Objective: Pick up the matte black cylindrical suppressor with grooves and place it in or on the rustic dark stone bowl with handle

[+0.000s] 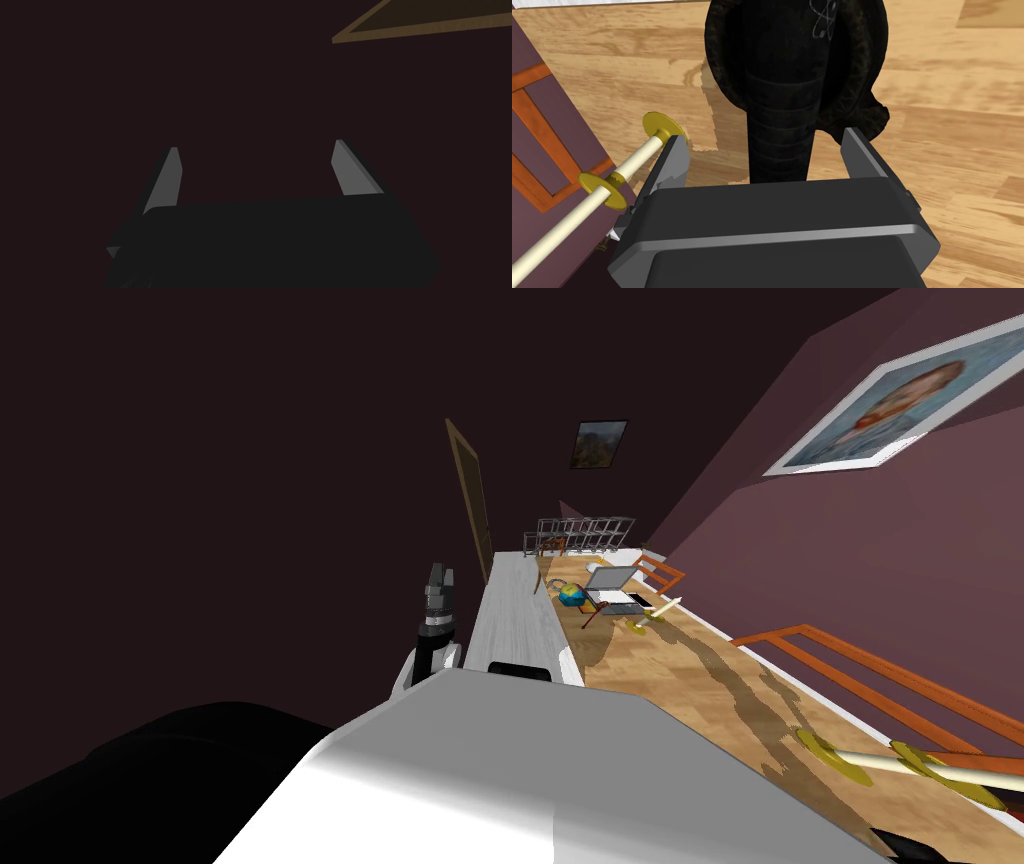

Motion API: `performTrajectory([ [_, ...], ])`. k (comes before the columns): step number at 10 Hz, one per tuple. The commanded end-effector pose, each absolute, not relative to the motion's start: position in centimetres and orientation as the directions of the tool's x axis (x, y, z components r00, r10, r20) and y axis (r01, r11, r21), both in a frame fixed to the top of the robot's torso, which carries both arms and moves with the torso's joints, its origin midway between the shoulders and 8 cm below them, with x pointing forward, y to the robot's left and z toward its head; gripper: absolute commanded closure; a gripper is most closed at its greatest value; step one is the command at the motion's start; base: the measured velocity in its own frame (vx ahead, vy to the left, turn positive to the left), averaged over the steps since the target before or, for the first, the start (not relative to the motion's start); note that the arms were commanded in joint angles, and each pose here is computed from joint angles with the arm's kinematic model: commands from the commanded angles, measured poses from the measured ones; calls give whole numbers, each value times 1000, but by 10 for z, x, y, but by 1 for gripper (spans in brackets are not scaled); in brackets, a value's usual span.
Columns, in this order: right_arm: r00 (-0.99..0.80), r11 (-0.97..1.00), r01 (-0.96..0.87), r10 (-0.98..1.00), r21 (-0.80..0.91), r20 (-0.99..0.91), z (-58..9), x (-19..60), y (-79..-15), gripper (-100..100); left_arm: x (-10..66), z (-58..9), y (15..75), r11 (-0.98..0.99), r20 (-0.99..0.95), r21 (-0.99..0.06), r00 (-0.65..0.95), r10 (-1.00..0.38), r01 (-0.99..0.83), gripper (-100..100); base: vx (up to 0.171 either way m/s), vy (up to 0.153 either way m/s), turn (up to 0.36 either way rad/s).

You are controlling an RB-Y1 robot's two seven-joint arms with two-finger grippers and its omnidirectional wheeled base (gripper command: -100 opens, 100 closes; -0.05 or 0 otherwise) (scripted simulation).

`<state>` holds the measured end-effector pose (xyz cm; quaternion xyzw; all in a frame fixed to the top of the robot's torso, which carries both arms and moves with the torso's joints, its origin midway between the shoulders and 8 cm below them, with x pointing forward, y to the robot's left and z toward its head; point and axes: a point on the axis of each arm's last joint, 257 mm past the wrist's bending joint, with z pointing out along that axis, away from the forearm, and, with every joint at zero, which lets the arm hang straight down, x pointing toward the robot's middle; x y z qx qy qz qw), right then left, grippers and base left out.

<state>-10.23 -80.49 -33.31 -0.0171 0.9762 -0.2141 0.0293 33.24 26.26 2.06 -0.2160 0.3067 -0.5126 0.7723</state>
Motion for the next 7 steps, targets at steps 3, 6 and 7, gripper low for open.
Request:
performTrajectory([
  [3, -997, 909, -32, -60, -415, -55, -315, -90, -812, -100, 332, 21, 263, 381, -252, -648, 286, -924, 659, 0, -5, 7, -47],
  [6, -995, 911, -45, -75, -411, -59, -298, -77, -817, -100, 332, 21, 263, 381, -252, -648, 286, -924, 659, 0, -9, 13, -48],
  [7, -995, 912, -51, -83, -408, -61, -289, -70, -819, -100, 332, 21, 263, 381, -252, -648, 286, -924, 659, 0, -11, 12, -59],
])
